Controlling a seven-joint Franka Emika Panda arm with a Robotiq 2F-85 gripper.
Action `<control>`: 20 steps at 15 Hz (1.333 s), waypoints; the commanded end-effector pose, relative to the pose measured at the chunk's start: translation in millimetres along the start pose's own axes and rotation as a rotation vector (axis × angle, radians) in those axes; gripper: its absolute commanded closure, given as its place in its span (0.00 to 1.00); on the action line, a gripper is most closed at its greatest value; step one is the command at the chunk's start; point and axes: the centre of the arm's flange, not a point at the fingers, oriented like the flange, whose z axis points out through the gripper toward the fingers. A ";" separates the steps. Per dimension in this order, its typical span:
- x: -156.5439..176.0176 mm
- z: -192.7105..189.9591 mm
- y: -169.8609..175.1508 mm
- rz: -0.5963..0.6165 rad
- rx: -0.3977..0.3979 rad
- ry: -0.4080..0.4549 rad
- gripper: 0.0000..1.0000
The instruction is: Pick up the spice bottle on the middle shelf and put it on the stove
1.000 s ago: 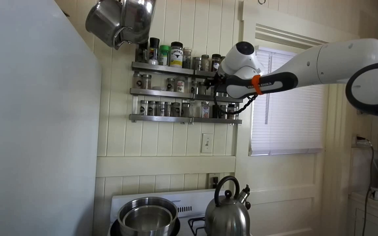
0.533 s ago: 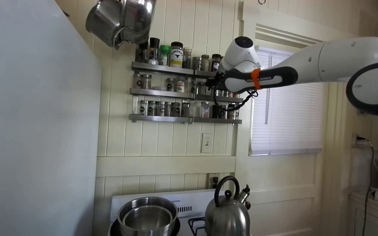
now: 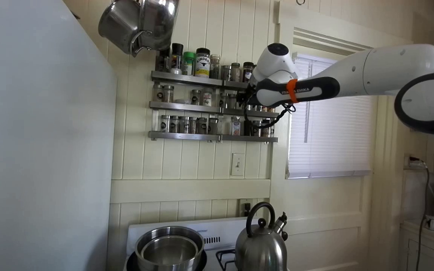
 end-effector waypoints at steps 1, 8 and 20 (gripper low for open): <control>3.4 8.3 -3.2 -0.009 -0.002 -0.021 0.56; -15.3 -3.9 -5.0 -0.010 0.005 0.048 0.78; -50.0 4.9 -5.3 -0.013 -0.010 0.250 0.78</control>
